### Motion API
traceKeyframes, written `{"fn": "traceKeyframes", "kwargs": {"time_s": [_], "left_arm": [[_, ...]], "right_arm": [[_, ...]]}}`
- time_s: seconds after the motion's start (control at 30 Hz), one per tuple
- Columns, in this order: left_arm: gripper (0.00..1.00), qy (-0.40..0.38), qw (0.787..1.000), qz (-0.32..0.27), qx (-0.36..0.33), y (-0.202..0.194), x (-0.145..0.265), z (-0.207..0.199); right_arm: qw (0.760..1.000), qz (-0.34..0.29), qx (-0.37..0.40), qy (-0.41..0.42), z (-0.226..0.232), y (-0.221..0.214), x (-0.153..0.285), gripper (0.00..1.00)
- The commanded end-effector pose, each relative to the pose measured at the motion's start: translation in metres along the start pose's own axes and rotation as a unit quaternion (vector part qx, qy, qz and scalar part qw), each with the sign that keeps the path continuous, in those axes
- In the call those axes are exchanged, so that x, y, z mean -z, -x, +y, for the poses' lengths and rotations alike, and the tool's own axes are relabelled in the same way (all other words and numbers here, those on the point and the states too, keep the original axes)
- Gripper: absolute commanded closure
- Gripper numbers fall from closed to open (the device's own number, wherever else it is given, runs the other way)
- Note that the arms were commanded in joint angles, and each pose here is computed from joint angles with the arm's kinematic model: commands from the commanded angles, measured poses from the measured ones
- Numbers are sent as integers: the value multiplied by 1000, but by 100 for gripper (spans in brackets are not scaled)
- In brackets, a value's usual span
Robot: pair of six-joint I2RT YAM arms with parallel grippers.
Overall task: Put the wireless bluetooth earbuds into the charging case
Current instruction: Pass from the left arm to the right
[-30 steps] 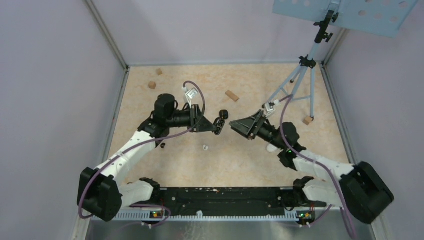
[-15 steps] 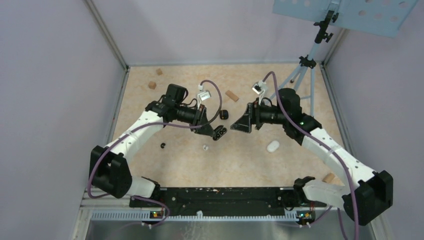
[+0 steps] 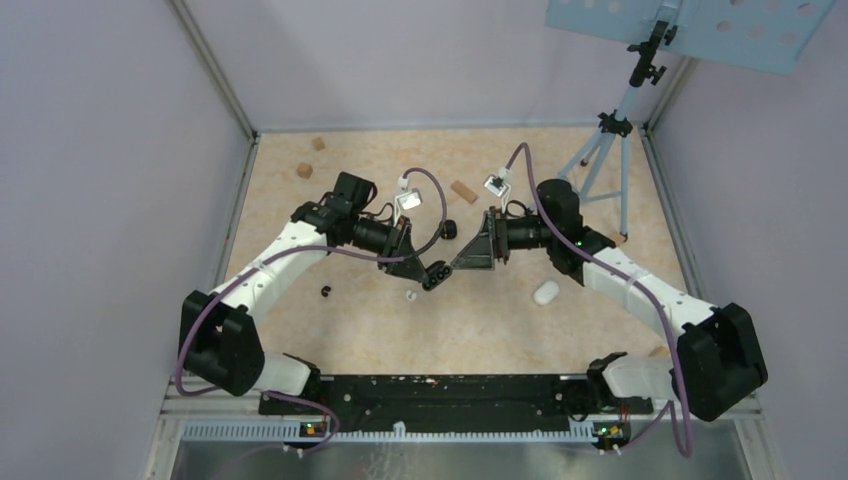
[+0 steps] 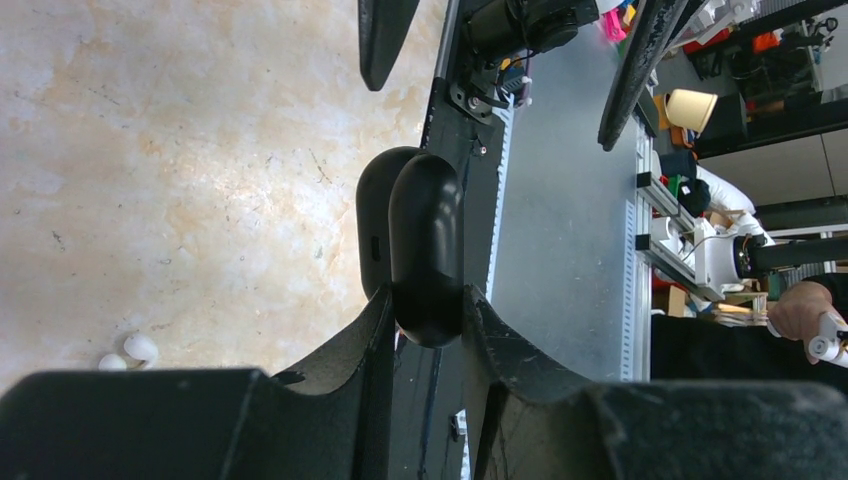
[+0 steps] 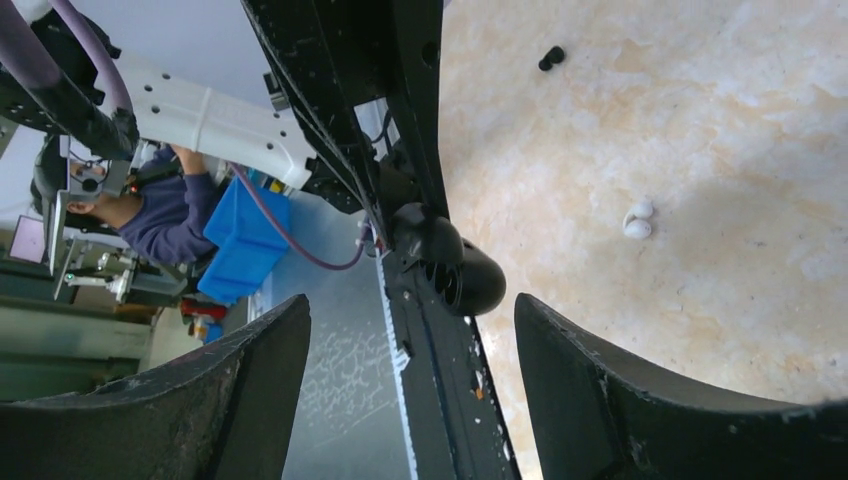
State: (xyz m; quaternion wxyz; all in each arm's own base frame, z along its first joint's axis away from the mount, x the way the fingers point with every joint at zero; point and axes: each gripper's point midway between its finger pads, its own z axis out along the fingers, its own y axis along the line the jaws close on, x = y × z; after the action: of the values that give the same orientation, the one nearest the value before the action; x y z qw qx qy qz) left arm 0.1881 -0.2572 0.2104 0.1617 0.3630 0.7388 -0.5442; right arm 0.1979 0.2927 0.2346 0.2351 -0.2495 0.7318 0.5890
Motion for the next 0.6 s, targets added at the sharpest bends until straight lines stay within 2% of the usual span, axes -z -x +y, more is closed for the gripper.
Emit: {"fn": "traceKeyframes", "kwargs": {"time_s": [0.0,0.17,0.37,0.57], "left_arm": [[100,-21,999,-10,-32,9,4,-16],[100,-20,999,-8,-28,8,3,-16],[100,-19,999,-7,-26,8,2,-17],[100,-18,1000,-6,-25,8,2,-17]], "right_arm": [[998,-40,37,11,7,22,-9,28],[998,-47,27,18,2,27,-17,28],[999,10,16,51,7,6,-36,30],[997,30,14,64,13,-3,-47,39]]}}
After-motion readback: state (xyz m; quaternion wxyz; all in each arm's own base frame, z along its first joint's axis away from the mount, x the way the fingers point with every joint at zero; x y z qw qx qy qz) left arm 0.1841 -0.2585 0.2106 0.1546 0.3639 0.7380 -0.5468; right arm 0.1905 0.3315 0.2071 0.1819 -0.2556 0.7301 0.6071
